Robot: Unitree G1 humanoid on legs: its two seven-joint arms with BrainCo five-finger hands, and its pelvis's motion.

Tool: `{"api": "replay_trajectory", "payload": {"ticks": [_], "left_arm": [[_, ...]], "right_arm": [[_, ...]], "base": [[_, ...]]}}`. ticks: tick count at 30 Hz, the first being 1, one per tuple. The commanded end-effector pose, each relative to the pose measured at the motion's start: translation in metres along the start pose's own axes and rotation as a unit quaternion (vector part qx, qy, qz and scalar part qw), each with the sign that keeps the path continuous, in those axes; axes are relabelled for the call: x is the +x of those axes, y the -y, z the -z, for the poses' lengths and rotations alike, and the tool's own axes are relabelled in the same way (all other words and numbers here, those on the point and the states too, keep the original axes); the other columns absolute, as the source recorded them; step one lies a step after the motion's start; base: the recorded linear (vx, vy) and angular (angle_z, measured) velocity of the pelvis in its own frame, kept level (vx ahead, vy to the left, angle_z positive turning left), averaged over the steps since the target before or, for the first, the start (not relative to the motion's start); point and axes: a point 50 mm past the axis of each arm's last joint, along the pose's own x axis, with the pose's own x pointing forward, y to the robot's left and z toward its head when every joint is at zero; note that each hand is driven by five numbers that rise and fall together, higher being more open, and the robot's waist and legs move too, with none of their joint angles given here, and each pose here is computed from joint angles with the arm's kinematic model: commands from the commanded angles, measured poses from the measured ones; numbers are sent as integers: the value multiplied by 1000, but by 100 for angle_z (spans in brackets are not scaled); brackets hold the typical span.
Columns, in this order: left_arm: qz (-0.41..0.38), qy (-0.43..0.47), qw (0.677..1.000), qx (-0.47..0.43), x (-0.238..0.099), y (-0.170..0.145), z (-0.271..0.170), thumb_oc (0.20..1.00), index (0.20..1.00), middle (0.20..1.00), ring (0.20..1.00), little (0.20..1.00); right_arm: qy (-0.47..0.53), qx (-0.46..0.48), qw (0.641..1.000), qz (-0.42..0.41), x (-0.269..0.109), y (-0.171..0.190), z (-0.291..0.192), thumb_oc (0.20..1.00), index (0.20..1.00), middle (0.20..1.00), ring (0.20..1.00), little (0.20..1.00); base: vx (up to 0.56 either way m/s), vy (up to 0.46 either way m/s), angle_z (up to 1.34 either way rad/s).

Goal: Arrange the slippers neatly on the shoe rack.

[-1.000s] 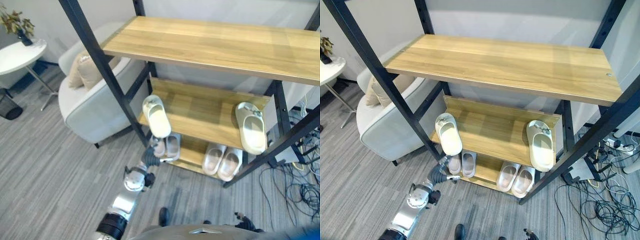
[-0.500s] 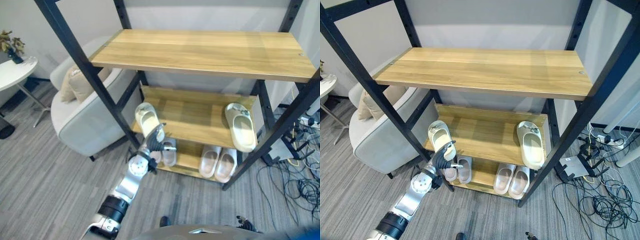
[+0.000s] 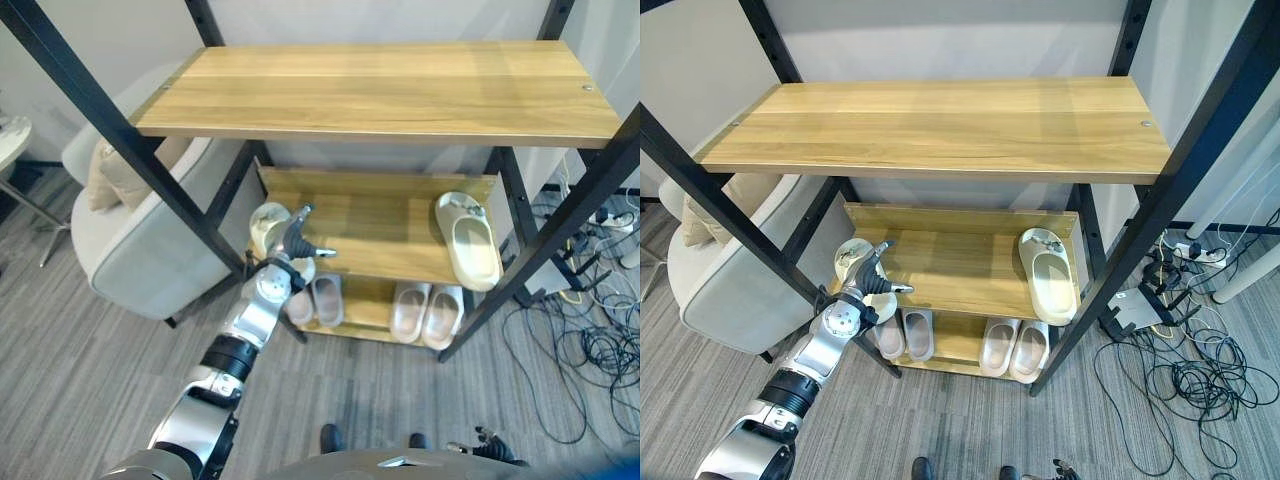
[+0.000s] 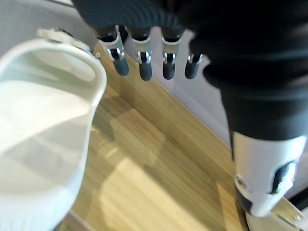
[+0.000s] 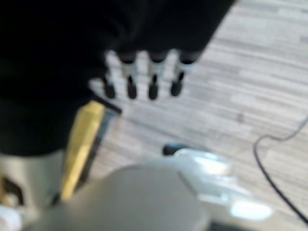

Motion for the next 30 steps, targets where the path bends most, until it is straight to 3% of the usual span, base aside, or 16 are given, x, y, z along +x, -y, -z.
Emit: {"api": "replay_trajectory", "payload": {"ticks": [1, 8, 20, 30], "left_arm": [[-92, 33, 995, 18, 22, -43, -17, 1000, 1000, 1000, 1000, 1000], [-136, 4, 988, 77, 29, -59, -7, 1000, 1000, 1000, 1000, 1000], [-167, -38, 972, 163, 36, -62, 6, 1000, 1000, 1000, 1000, 1000], [-223, -43, 959, 170, 41, -75, 3, 1000, 1000, 1000, 1000, 1000]], "right_arm": [[-8, 15, 1000, 19, -1, 4, 4, 1000, 1000, 1000, 1000, 1000], [-12, 15, 1000, 23, -3, -2, 8, 1000, 1000, 1000, 1000, 1000], [5, 16, 999, 32, 1, -2, -6, 1000, 1000, 1000, 1000, 1000], [9, 15, 999, 43, 2, -2, -9, 1000, 1000, 1000, 1000, 1000]], "base": [[0, 0, 0], [5, -3, -2], [3, 0, -1], [4, -1, 0]]}}
